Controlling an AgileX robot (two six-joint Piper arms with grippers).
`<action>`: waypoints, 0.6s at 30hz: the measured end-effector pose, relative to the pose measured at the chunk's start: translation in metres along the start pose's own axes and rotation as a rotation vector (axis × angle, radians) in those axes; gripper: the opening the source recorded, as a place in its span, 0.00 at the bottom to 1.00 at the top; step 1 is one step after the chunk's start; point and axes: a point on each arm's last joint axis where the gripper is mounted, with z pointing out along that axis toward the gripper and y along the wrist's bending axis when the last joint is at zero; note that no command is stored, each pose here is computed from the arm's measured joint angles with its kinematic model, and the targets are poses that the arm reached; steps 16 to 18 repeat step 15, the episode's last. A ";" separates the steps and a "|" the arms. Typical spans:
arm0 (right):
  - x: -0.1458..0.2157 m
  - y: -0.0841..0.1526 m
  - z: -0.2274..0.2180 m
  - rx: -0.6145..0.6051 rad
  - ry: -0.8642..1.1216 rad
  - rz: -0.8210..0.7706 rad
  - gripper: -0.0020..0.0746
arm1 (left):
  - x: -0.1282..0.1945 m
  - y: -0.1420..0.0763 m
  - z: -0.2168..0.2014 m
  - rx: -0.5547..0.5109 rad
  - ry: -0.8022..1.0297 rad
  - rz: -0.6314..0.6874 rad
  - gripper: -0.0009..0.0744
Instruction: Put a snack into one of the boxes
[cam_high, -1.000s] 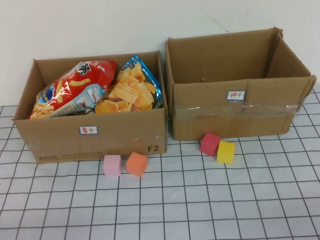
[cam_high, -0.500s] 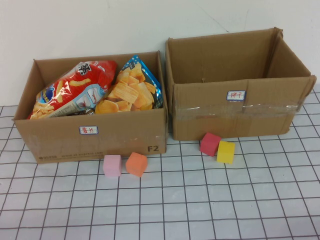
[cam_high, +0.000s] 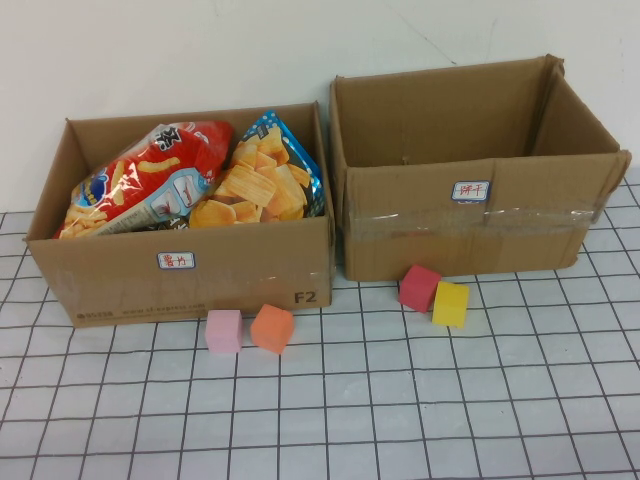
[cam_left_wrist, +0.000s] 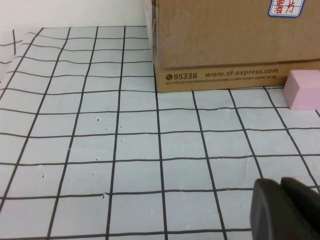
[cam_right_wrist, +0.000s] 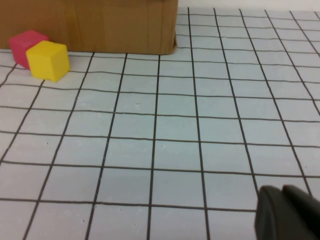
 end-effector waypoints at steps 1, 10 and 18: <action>0.000 0.000 0.000 0.000 0.000 0.005 0.02 | 0.000 0.000 0.000 0.000 0.000 0.000 0.01; 0.000 0.000 0.000 -0.001 0.000 0.038 0.02 | 0.000 0.000 0.000 0.000 0.000 0.000 0.01; 0.000 0.000 0.000 -0.001 0.000 0.038 0.02 | 0.000 0.000 0.000 0.000 0.000 0.002 0.01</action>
